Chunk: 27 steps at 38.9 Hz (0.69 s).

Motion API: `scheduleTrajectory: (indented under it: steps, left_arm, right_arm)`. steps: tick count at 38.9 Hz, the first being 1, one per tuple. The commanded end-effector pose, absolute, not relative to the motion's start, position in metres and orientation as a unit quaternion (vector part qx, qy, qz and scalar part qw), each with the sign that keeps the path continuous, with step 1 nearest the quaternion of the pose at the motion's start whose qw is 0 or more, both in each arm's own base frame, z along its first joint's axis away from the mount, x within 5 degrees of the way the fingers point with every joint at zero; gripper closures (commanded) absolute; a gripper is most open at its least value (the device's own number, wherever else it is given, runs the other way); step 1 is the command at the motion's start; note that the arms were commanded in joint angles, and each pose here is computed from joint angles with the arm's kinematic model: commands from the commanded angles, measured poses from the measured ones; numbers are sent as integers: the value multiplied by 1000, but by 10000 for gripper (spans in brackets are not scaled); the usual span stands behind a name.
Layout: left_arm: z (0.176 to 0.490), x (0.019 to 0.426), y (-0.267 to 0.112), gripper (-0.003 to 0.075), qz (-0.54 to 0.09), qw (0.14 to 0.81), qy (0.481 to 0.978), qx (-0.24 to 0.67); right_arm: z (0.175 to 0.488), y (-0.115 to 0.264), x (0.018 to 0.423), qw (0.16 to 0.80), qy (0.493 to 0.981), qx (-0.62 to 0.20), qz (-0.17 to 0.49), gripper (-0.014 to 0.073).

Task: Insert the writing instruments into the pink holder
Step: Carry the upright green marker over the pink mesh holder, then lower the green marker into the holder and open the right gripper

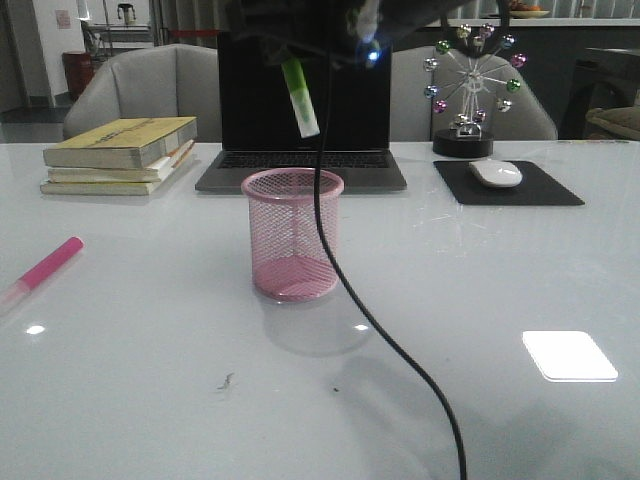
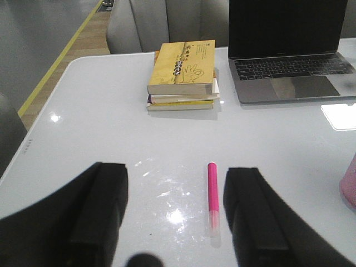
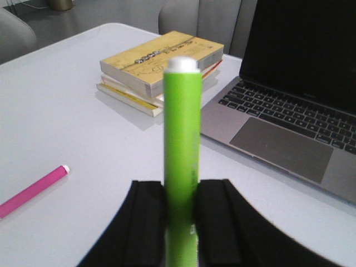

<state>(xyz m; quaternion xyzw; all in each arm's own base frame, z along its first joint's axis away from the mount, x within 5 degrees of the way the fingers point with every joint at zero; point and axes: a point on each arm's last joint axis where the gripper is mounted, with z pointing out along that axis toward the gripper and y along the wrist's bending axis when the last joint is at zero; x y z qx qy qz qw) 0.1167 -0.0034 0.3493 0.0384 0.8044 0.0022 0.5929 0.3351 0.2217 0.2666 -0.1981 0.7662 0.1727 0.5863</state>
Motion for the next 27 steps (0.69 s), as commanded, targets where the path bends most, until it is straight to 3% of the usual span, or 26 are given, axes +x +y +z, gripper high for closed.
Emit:
scheduleTrajectory:
  steps: [1, 7, 24, 27]
  left_arm:
    - [368, 118, -4, 274, -1, 637, 770, 32]
    - [368, 118, -4, 274, -1, 637, 770, 32]
    - [368, 118, -4, 274, -1, 637, 770, 32]
    - [368, 118, -4, 274, -1, 637, 770, 32]
  right_arm:
    - [289, 221, 339, 638, 726, -178, 183, 538]
    - [269, 225, 344, 614, 747, -185, 177, 538]
    - [246, 230, 354, 623, 742, -180, 170, 531]
    - [246, 230, 354, 622, 743, -180, 170, 480]
